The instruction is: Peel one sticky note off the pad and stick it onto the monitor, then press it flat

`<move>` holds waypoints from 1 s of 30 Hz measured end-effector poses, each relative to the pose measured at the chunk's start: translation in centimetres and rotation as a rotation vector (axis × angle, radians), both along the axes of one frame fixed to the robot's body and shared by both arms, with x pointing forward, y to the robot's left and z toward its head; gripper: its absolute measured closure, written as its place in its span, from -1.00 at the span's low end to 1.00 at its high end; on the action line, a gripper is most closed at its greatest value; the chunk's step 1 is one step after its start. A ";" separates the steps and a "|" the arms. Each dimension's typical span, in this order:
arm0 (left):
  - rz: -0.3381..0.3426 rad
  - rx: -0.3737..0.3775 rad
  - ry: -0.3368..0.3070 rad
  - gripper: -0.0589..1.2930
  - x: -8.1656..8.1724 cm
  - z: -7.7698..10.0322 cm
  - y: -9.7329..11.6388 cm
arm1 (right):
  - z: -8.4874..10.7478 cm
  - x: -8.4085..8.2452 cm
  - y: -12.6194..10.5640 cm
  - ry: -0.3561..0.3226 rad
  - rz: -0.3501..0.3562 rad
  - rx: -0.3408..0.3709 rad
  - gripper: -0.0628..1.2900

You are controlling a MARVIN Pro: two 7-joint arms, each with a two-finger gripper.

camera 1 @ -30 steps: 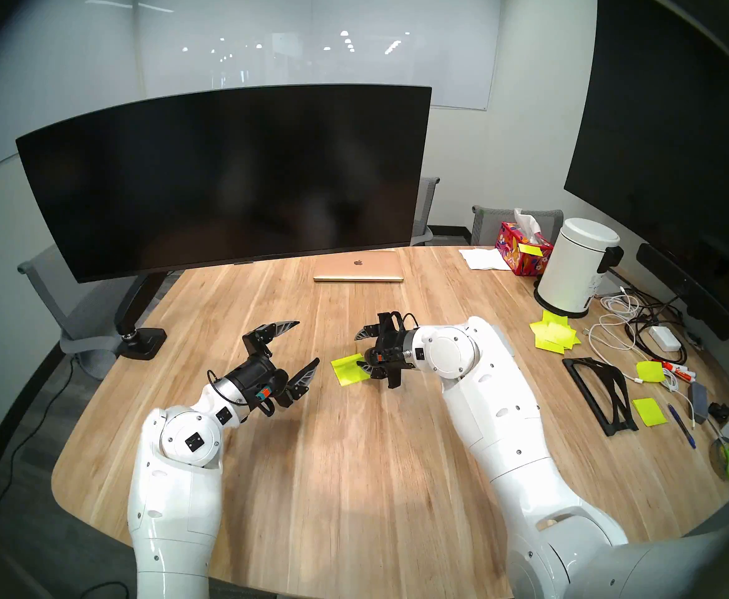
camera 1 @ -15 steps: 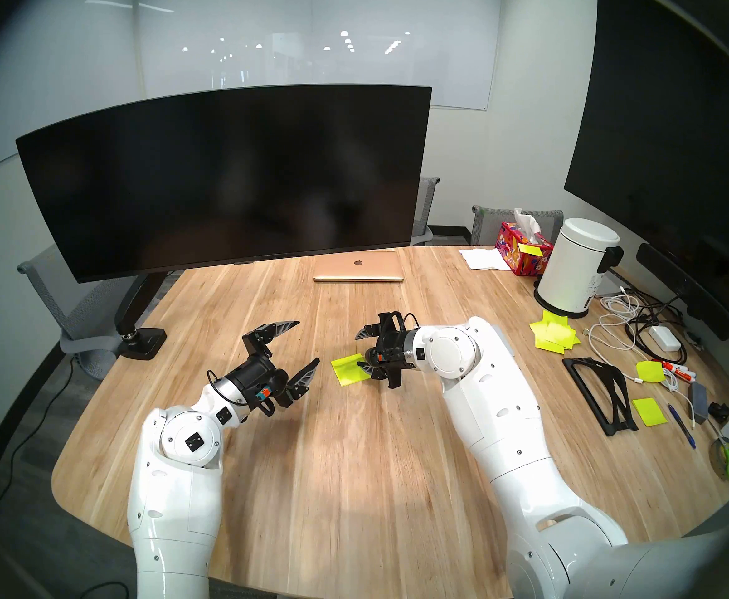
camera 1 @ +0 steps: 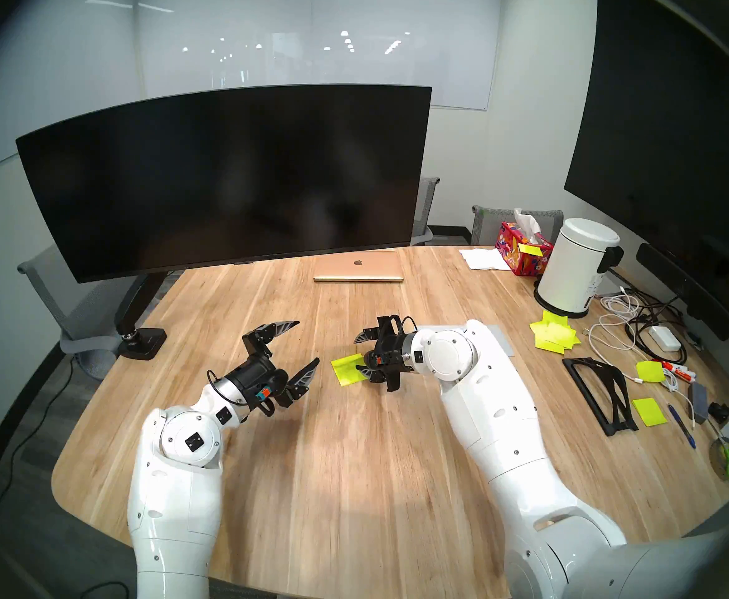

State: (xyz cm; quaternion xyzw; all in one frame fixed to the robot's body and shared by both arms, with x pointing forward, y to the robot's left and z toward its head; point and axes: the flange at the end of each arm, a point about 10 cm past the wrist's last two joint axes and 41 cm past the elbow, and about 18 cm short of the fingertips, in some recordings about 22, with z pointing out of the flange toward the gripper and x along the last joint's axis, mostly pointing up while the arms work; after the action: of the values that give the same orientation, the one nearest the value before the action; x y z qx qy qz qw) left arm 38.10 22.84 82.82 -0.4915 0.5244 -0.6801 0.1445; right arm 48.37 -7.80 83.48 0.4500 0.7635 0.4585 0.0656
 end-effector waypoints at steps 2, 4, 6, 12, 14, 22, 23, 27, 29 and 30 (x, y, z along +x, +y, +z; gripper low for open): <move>0.000 0.000 0.000 -0.97 0.0 0.0 0.0 | 0.0 0.0 0.0 0.001 0.001 0.001 -0.33; 0.000 0.000 0.000 -0.97 0.0 0.0 0.0 | -0.1 0.0 0.1 0.002 0.002 0.002 -0.33; 0.000 0.000 0.000 -0.97 0.0 0.0 0.0 | -0.2 0.0 0.1 0.003 0.002 0.003 -0.33; 0.000 0.000 0.000 -0.97 0.0 0.0 0.0 | -0.3 0.2 0.2 0.005 0.004 0.006 -0.30; 0.000 0.000 0.000 -0.97 0.0 0.0 0.0 | -0.4 0.2 0.2 0.006 0.005 0.006 -0.26; 0.000 0.000 0.000 -0.97 0.0 0.0 0.0 | -0.5 0.4 0.1 0.009 0.005 0.009 0.14; 0.000 0.000 0.000 -0.97 0.0 0.0 0.0 | -0.5 0.4 0.0 0.009 0.005 0.010 0.22; 0.000 0.000 0.000 -0.97 0.0 0.0 0.0 | -0.5 0.5 -0.1 0.010 0.004 0.013 0.28; 0.000 0.000 0.000 -0.97 0.0 0.0 0.0 | -0.5 0.6 -0.3 0.011 0.003 0.016 0.33; 0.000 0.000 0.000 -0.97 0.0 0.0 0.0 | -0.5 0.6 -0.4 0.011 0.002 0.017 0.41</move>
State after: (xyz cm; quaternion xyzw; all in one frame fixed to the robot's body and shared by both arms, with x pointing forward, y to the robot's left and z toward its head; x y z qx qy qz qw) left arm 38.10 22.84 82.82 -0.4915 0.5244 -0.6801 0.1444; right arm 48.99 -8.16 82.97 0.4522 0.7604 0.4626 0.0568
